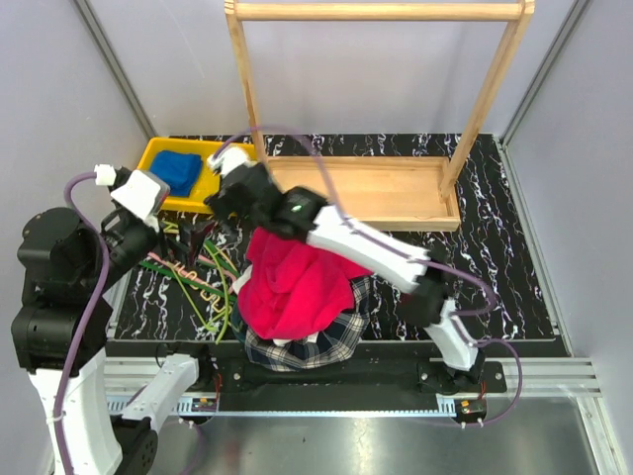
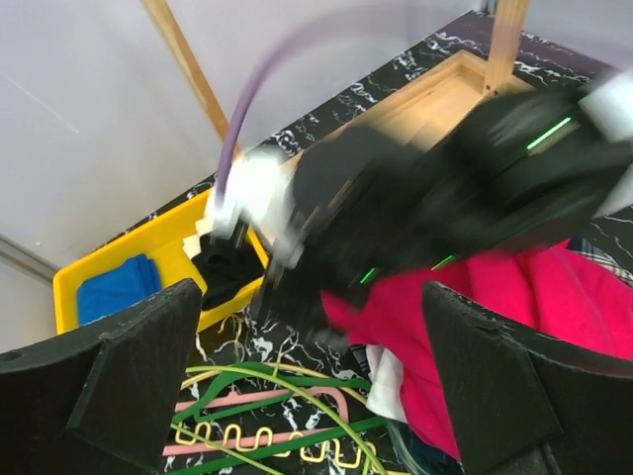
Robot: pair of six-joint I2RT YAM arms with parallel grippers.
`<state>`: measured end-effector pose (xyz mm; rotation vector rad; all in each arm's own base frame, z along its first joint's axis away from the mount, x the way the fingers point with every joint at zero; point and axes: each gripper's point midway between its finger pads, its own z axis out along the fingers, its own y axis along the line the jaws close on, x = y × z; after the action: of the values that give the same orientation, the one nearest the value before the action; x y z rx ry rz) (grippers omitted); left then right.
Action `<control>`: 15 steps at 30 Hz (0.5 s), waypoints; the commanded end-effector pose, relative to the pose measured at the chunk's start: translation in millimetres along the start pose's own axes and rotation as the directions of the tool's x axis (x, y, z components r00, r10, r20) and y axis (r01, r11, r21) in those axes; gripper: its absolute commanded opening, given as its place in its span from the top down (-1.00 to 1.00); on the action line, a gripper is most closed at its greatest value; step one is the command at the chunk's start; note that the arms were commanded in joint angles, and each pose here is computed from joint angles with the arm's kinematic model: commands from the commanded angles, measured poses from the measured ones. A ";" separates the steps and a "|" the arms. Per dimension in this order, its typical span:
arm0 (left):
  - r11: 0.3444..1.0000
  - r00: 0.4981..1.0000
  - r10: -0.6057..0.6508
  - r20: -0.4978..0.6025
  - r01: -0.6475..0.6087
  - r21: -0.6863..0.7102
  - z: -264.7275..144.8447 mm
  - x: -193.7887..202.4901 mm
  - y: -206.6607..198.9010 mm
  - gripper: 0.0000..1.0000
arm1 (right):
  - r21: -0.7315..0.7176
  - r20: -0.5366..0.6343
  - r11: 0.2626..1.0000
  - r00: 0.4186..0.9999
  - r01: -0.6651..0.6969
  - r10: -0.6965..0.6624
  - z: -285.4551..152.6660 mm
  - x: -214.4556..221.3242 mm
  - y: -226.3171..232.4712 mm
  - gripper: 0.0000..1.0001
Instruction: Remove the skirt from the hanger
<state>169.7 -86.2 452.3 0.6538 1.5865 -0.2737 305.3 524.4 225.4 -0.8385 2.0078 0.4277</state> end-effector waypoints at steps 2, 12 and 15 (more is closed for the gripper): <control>0.992 0.999 -0.024 -0.025 0.021 -0.121 18.8 -2.8 34.4 -0.98 | 0.347 0.233 0.920 0.967 -0.180 0.102 -221.7 -84.4 -117.3 -0.99; 0.970 0.983 -0.173 -0.062 0.159 -0.186 44.6 5.9 54.8 -0.98 | 0.187 0.533 0.862 0.786 -0.471 0.314 -444.4 -67.1 -191.7 -0.99; 0.967 0.978 -0.185 -0.093 0.164 -0.196 41.6 25.1 50.5 -0.98 | 0.108 0.549 0.834 0.732 -0.540 0.403 -464.9 -40.1 -196.3 -0.99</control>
<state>235.8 -74.1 436.5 0.4820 1.7509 -0.2623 181.2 128.6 563.1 -0.0363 1.5763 0.5814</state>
